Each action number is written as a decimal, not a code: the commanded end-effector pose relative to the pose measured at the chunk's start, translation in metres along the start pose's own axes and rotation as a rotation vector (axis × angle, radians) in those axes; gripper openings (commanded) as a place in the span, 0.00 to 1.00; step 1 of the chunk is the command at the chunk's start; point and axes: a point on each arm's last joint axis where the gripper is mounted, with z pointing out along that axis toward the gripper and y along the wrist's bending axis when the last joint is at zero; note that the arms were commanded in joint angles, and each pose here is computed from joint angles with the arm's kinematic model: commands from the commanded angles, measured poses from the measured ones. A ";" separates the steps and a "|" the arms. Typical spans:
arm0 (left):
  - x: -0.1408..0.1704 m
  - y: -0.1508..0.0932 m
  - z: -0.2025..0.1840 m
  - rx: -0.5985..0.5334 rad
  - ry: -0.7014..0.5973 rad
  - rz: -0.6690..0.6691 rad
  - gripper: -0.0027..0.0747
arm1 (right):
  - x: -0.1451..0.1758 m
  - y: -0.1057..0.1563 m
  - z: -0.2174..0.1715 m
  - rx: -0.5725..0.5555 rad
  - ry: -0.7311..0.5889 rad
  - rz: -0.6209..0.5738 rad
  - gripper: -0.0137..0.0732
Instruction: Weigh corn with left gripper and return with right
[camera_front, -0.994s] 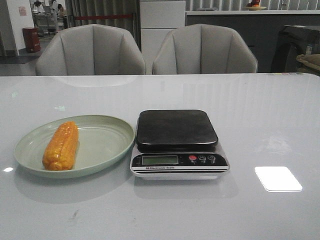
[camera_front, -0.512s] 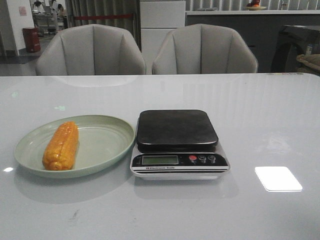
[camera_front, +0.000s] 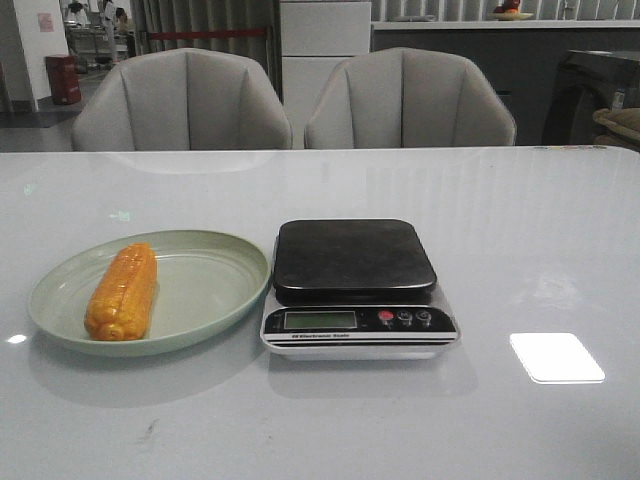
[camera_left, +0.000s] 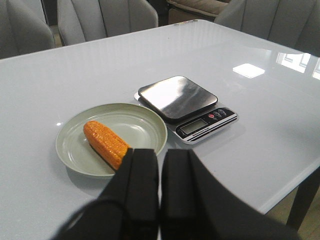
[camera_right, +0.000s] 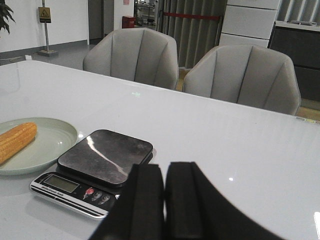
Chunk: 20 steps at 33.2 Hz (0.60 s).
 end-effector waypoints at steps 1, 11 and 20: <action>-0.014 -0.001 -0.004 0.012 -0.101 -0.006 0.18 | -0.015 -0.001 0.000 0.007 -0.078 -0.015 0.36; -0.010 0.001 0.006 -0.051 -0.194 0.005 0.18 | -0.015 -0.001 0.000 0.007 -0.078 -0.015 0.36; 0.017 0.011 0.029 -0.285 -0.284 0.000 0.18 | -0.015 -0.001 0.000 0.007 -0.078 -0.015 0.36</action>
